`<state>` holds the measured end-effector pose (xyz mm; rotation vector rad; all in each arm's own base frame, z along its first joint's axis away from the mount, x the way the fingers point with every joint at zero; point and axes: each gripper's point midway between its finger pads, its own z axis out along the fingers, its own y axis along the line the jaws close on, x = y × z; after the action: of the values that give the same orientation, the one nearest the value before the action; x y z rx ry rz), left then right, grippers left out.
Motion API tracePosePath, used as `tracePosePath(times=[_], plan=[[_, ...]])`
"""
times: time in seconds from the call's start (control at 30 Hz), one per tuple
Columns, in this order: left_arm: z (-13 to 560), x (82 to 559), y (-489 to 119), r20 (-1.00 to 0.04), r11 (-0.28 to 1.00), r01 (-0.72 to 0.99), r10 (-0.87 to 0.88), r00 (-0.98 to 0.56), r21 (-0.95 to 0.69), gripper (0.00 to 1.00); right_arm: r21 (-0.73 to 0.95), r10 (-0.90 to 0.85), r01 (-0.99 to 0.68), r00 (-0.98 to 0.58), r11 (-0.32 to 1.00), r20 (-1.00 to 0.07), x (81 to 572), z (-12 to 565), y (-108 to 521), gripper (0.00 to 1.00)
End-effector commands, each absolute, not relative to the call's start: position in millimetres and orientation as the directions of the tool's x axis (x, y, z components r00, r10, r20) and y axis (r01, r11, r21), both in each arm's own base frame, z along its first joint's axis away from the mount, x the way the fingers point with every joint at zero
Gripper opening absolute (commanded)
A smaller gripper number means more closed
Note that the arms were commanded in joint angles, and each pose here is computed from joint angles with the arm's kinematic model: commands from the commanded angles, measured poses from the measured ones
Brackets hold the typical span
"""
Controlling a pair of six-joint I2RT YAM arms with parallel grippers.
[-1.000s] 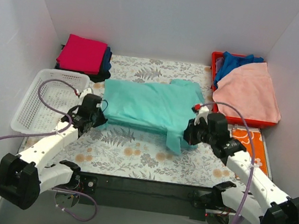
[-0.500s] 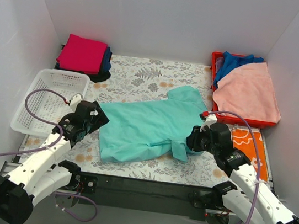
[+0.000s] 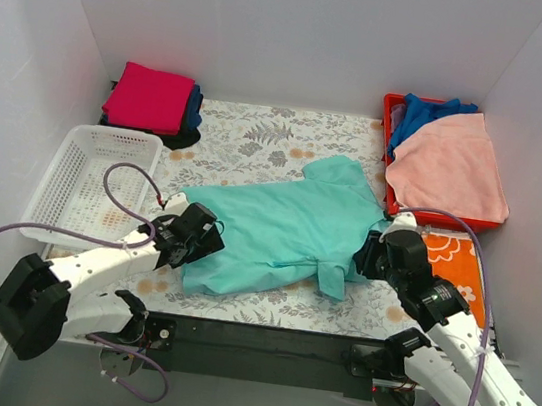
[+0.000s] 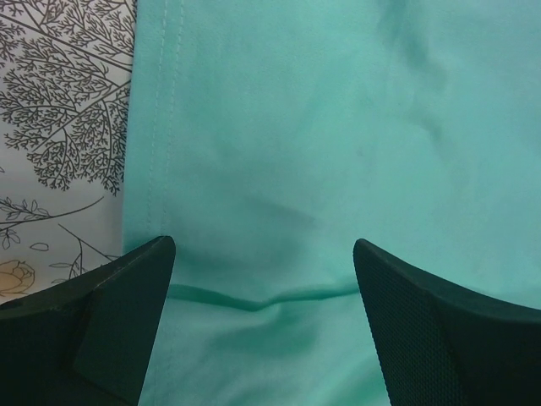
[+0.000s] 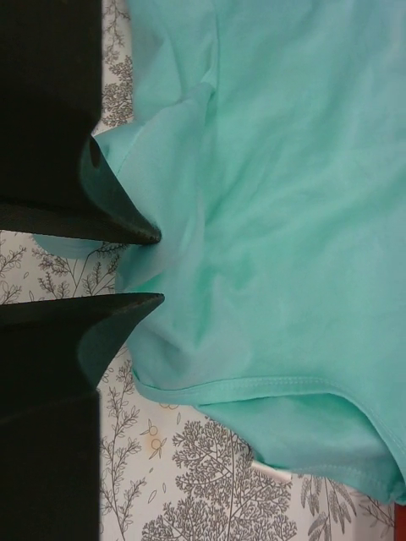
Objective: Fold and stack the t-shirts
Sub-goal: Flatten out the tshirt
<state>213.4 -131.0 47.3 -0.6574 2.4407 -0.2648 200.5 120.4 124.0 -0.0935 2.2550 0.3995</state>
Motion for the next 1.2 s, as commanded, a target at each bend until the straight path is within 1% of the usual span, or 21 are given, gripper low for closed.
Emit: tracePosePath(times=[0.0,0.1,0.23,0.33,0.43,0.53,0.57,0.6,0.63,0.67,0.7,0.73,0.77,0.87,1.03,1.1,1.13,1.17], plan=[[56.7,243.2,-133.2,-0.556,0.83,-0.442,-0.556,-0.618,-0.34,0.86,0.247,0.125,-0.119,-0.612,0.962,-0.781,211.1,148.9,110.6,0.36],[45.7,241.7,-129.6,-0.557,0.831,-0.454,-0.554,-0.618,-0.323,0.86,0.232,0.117,-0.12,-0.597,0.965,-0.794,217.8,153.7,111.0,0.36],[28.1,231.0,-124.0,-0.536,0.828,-0.477,-0.556,-0.635,-0.295,0.86,0.225,0.1,-0.166,-0.548,0.96,-0.83,245.0,168.2,127.9,0.36],[16.5,219.8,-114.5,-0.523,0.814,-0.513,-0.573,-0.631,-0.273,0.86,0.216,0.062,-0.208,-0.567,0.954,-0.822,260.4,159.2,144.6,0.36],[2.1,204.7,-102.8,-0.505,0.791,-0.56,-0.598,-0.623,-0.246,0.86,0.221,0.047,-0.227,-0.588,0.948,-0.807,276.0,145.0,160.3,0.36],[-8.1,197.3,-99.5,-0.491,0.787,-0.57,-0.602,-0.629,-0.234,0.86,0.233,0.026,-0.248,-0.632,0.94,-0.775,282.8,116.4,174.0,0.35],[-12.7,194.7,-98.6,-0.486,0.787,-0.573,-0.603,-0.633,-0.23,0.86,0.236,0.005,-0.251,-0.674,0.939,-0.738,279.2,95.6,177.3,0.35],[-14.9,193.3,-98.2,-0.482,0.788,-0.574,-0.601,-0.638,-0.222,0.86,0.247,0.008,-0.257,-0.678,0.935,-0.735,280.9,89.7,181.2,0.34],[-16.3,193.0,-100.1,-0.473,0.788,-0.576,-0.602,-0.644,-0.219,0.86,0.254,0.008,-0.251,-0.696,0.934,-0.718,278.3,79.5,182.0,0.34],[-17.7,191.2,-99.9,-0.465,0.783,-0.584,-0.608,-0.643,-0.216,0.86,0.261,-0.003,-0.254,-0.721,0.931,-0.693,273.9,66.3,184.1,0.3],[-18.4,189.8,-99.7,-0.457,0.773,-0.595,-0.62,-0.637,-0.22,0.86,0.26,-0.006,-0.243,-0.741,0.935,-0.671,266.9,53.6,180.8,0.29],[-16.3,189.3,-101.8,-0.445,0.751,-0.611,-0.649,-0.617,-0.249,0.86,0.262,-0.005,-0.232,-0.756,0.937,-0.654,262.5,46.3,179.4,0.27],[-20.3,182.9,-107.0,-0.409,0.748,-0.605,-0.659,-0.631,-0.273,0.86,0.282,-0.003,-0.233,-0.775,0.931,-0.632,255.9,40.8,181.8,0.25],[-14.6,179.2,-121.5,-0.347,0.729,-0.586,-0.684,-0.642,-0.353,0.85,0.295,-0.016,-0.229,-0.812,0.928,-0.583,234.8,22.3,179.5,0.23],[-9.2,176.0,-118.0,-0.357,0.741,-0.579,-0.671,-0.65,-0.34,0.85,0.3,-0.034,-0.195,-0.882,0.934,-0.47,201.4,-5.0,171.3,0.21],[-6.9,172.3,-113.8,-0.357,0.734,-0.594,-0.68,-0.641,-0.33,0.85,0.304,-0.035,-0.182,-0.9,0.935,-0.434,188.5,-9.7,172.1,0.2],[-4.1,172.2,-111.9,-0.364,0.727,-0.599,-0.686,-0.63,-0.335,0.85,0.304,-0.032,-0.18,-0.9,0.935,-0.435,184.6,-7.6,172.0,0.19],[-2.4,168.9,-108.2,-0.37,0.728,-0.604,-0.685,-0.628,-0.324,0.85,0.29,-0.048,-0.181,-0.91,0.94,-0.412,172.0,-12.4,170.0,0.19]])
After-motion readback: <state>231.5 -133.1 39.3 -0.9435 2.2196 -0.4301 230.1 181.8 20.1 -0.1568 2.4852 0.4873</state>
